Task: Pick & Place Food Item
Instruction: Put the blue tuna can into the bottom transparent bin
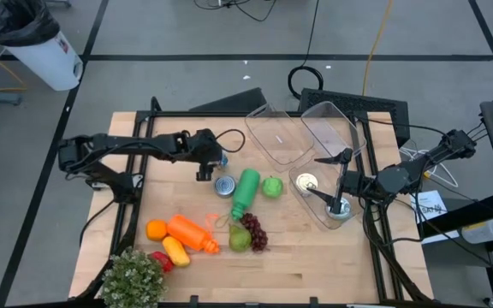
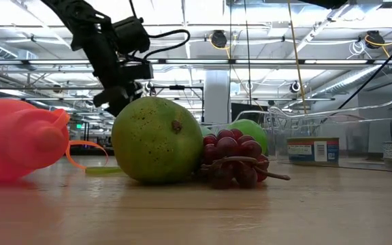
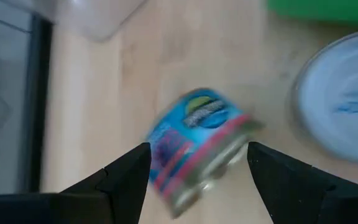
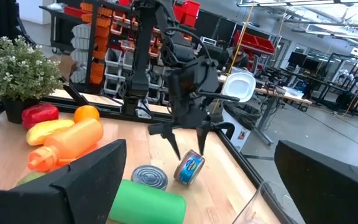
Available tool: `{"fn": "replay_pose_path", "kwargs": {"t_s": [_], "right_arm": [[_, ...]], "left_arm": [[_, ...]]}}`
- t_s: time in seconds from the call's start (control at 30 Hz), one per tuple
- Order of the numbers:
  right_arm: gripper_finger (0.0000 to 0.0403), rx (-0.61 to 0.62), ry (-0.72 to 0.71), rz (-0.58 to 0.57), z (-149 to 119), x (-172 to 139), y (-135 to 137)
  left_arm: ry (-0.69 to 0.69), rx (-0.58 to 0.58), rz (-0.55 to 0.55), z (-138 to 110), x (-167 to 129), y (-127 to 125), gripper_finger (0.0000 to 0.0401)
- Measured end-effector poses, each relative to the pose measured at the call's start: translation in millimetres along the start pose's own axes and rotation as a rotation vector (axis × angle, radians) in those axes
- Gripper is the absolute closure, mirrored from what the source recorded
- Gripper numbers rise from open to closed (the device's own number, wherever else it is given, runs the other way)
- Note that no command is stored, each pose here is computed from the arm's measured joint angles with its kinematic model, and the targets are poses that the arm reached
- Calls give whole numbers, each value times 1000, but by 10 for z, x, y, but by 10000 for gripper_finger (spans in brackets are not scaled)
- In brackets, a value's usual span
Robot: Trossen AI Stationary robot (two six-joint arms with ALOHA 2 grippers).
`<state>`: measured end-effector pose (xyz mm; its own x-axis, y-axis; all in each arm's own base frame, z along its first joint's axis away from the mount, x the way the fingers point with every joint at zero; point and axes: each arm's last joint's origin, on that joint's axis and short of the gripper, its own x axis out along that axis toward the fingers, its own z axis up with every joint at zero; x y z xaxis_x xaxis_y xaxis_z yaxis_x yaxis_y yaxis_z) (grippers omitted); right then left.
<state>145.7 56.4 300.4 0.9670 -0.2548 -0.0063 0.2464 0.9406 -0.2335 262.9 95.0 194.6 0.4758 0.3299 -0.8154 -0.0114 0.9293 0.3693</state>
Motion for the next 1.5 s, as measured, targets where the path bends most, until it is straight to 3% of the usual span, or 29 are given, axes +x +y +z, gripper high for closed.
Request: {"fn": "replay_pose_path", "kwargs": {"t_s": [0.17,0.57,1.23,1.33,1.47,1.5], "right_arm": [[9,-3,9,2,-11,0,3],[9,-2,11,3,-13,0,4],[9,-2,11,3,-13,0,4],[9,-2,11,3,-13,0,4],[9,-3,11,3,-14,0,4],[9,-2,11,3,-13,0,3]], "left_arm": [[26,37,68,7,26,22,128],[27,9,79,-7,32,60,128],[52,-79,-24,-77,353,65,129],[40,-86,-23,-59,321,53,152],[21,-77,-16,-26,276,32,232],[24,-74,0,-20,274,27,234]]}}
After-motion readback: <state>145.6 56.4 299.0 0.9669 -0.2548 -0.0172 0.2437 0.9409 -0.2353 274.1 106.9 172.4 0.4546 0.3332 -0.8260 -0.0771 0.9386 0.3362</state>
